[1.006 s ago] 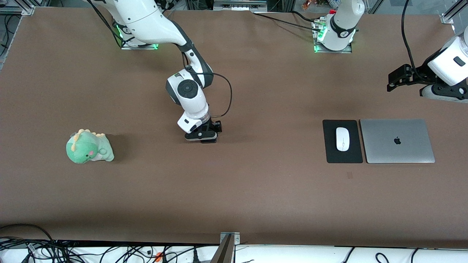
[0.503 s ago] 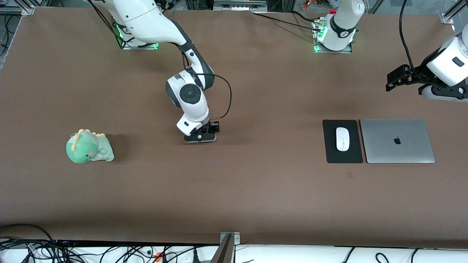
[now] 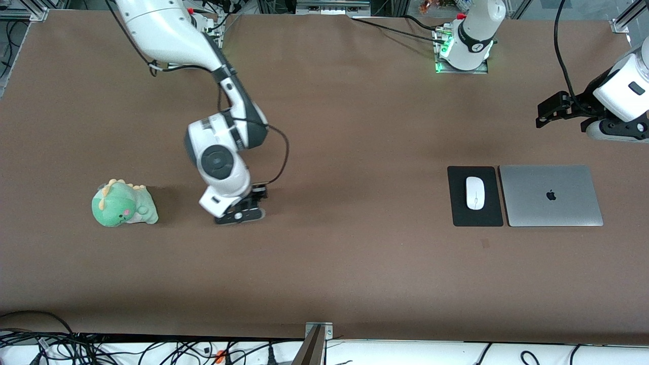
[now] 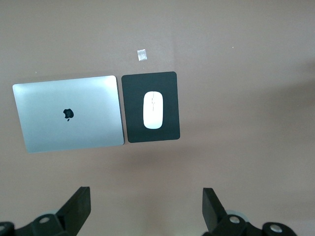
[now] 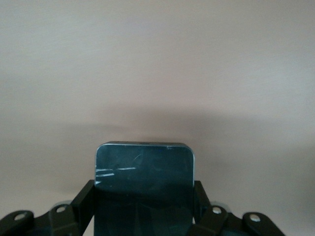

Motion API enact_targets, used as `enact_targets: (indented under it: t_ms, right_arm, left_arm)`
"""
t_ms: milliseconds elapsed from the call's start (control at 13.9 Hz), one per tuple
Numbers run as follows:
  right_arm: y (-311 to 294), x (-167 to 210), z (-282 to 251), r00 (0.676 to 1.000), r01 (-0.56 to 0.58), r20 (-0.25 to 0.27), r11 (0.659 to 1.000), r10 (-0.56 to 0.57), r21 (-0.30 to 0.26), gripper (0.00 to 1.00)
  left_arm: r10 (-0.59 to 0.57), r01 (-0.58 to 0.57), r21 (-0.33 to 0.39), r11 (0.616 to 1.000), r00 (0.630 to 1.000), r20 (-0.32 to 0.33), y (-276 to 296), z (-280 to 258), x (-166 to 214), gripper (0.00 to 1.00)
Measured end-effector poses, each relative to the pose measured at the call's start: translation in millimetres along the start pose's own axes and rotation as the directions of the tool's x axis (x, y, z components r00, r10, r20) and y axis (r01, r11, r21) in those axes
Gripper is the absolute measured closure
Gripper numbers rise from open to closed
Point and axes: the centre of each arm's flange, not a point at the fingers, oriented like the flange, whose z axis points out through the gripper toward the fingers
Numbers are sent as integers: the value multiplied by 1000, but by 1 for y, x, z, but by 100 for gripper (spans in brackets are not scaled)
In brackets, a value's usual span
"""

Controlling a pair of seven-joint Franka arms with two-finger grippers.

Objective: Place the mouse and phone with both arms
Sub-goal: 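Carry the black phone with the right gripper toward the green plush toy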

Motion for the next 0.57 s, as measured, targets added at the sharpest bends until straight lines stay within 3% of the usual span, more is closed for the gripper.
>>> enact_targets:
  t_ms: [215, 575]
  right_arm:
    - [77, 7, 11, 998, -66, 15, 998, 66, 5, 19]
    - [159, -14, 49, 988, -135, -71, 991, 137, 26, 19]
  left_arm:
    - [-3, 3, 0, 1000, 1000, 0, -2, 0, 0, 0]
    - [-4, 4, 0, 1000, 1000, -3, -2, -1, 0, 0]
